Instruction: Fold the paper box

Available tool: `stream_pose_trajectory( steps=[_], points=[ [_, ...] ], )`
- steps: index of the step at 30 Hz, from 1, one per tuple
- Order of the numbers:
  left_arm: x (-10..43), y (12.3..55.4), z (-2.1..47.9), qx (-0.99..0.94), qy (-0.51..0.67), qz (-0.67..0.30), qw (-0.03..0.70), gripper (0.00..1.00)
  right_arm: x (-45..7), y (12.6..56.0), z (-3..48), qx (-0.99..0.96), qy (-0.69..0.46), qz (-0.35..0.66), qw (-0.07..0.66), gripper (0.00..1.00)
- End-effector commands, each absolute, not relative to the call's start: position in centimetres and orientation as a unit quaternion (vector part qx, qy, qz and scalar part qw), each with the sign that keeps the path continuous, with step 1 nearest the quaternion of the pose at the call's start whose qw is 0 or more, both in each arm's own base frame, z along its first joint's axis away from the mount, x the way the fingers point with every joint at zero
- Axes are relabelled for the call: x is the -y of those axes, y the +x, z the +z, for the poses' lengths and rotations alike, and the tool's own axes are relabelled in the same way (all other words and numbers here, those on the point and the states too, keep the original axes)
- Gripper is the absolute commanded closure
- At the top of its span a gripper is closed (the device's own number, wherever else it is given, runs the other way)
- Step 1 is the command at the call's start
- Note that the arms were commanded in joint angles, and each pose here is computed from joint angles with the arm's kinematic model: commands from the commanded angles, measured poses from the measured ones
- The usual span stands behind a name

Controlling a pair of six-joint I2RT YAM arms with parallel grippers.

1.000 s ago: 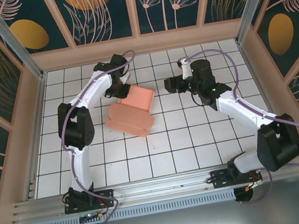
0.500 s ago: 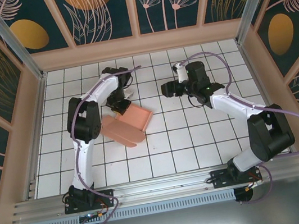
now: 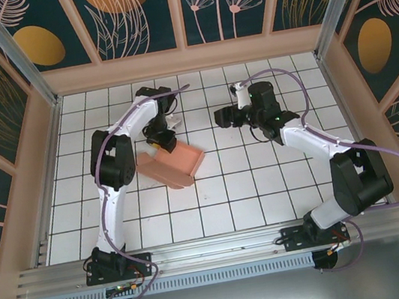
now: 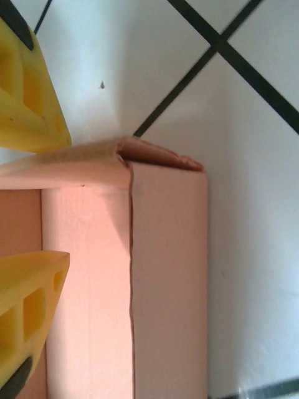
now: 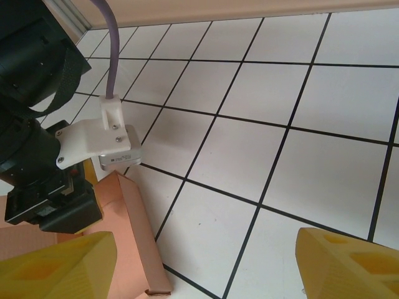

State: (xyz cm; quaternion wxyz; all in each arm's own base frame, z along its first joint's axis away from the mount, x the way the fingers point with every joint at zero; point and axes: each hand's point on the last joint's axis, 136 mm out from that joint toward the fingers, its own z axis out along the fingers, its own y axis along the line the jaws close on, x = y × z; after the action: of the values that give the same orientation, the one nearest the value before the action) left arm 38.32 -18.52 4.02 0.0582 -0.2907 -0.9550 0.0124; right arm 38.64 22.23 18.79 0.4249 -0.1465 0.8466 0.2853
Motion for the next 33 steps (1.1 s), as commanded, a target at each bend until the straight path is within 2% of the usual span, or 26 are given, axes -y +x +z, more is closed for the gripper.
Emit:
stream_pose_trajectory(
  steps=[1, 5, 9, 13, 16, 21, 26, 33],
  points=[
    [20.7, 39.3, 8.6, 0.950, -0.307, 0.062, -0.017, 0.49, -22.8, 38.4, 19.2, -0.838, -0.159, 0.285, 0.437, 0.24],
    [21.8, 42.4, 13.6, 0.939, -0.298, 0.071, -0.158, 0.33, -23.9, 38.5, 18.2, -0.844, -0.182, 0.259, 0.434, 0.23],
    [20.4, 46.0, 18.0, 0.931, -0.214, 0.038, -0.295, 0.20, -25.7, 38.6, 17.2, -0.847, -0.210, 0.233, 0.430, 0.23],
    [15.6, 47.0, 20.0, 0.921, -0.042, 0.049, -0.385, 0.06, -28.3, 38.5, 15.9, -0.848, -0.230, 0.222, 0.422, 0.23],
    [11.0, 45.8, 21.3, 0.898, 0.059, 0.061, -0.432, 0.02, -30.5, 38.2, 14.8, -0.849, -0.244, 0.228, 0.409, 0.23],
    [5.7, 43.1, 22.9, 0.863, 0.140, 0.059, -0.482, 0.01, -33.5, 38.1, 12.6, -0.857, -0.261, 0.213, 0.391, 0.23],
    [2.7, 41.6, 21.4, 0.867, 0.168, 0.040, -0.468, 0.01, -36.2, 39.0, 10.1, -0.868, -0.270, 0.179, 0.375, 0.23],
    [1.3, 40.9, 20.6, 0.871, 0.169, 0.031, -0.461, 0.01, -38.6, 40.5, 6.0, -0.892, -0.254, 0.140, 0.348, 0.23]
  ],
)
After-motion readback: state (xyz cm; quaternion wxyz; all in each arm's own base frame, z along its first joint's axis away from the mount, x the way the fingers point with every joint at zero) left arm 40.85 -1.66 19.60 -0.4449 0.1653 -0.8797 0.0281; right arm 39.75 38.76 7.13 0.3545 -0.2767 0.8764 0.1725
